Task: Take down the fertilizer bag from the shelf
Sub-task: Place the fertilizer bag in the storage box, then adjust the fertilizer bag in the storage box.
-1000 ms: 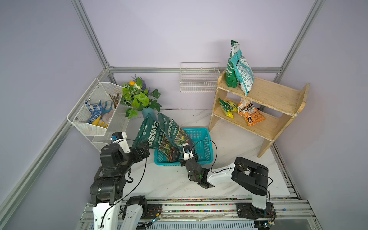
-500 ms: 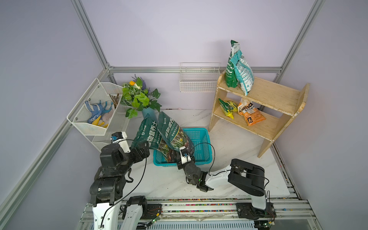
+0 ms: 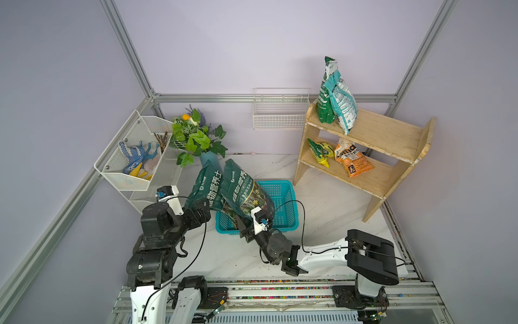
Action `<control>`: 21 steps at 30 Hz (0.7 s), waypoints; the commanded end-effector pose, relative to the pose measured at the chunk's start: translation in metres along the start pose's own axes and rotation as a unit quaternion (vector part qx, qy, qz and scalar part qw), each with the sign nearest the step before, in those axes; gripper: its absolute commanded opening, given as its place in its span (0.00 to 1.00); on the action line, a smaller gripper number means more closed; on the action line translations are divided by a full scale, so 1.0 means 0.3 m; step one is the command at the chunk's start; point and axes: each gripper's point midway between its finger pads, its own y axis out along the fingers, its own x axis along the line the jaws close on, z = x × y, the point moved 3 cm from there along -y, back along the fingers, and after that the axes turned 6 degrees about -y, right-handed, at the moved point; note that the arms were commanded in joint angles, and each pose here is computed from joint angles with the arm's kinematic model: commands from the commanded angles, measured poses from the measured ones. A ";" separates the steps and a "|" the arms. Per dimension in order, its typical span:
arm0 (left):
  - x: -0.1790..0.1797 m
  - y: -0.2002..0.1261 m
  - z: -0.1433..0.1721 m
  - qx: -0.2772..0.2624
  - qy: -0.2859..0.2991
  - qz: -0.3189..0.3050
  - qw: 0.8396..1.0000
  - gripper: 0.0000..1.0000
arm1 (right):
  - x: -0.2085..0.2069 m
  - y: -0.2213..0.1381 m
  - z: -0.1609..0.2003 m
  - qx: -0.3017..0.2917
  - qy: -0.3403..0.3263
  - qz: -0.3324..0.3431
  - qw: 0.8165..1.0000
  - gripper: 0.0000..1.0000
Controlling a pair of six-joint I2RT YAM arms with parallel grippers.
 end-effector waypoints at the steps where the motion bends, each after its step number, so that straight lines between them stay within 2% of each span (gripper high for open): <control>1: 0.020 0.025 0.037 0.014 -0.004 -0.003 1.000 1.00 | -0.039 0.019 -0.093 0.011 0.016 0.046 0.999 0.87; 4: 0.020 0.024 0.036 0.013 -0.003 -0.002 1.000 1.00 | -0.079 0.078 -0.118 0.058 0.028 0.076 0.995 0.86; 7: 0.019 0.023 0.035 0.012 -0.003 -0.002 1.000 1.00 | -0.129 0.157 -0.116 0.109 0.055 0.085 0.989 0.79; 12: 0.020 0.025 0.036 0.013 -0.003 -0.003 1.000 1.00 | -0.220 0.258 -0.151 0.144 0.081 0.104 0.981 0.74; 16: 0.021 0.025 0.036 0.013 -0.004 -0.003 1.000 1.00 | -0.190 0.309 -0.139 0.167 0.080 0.079 0.980 0.70; 21: 0.021 0.024 0.035 0.012 -0.003 -0.003 1.000 1.00 | -0.108 0.372 -0.025 0.210 0.085 0.043 0.973 0.67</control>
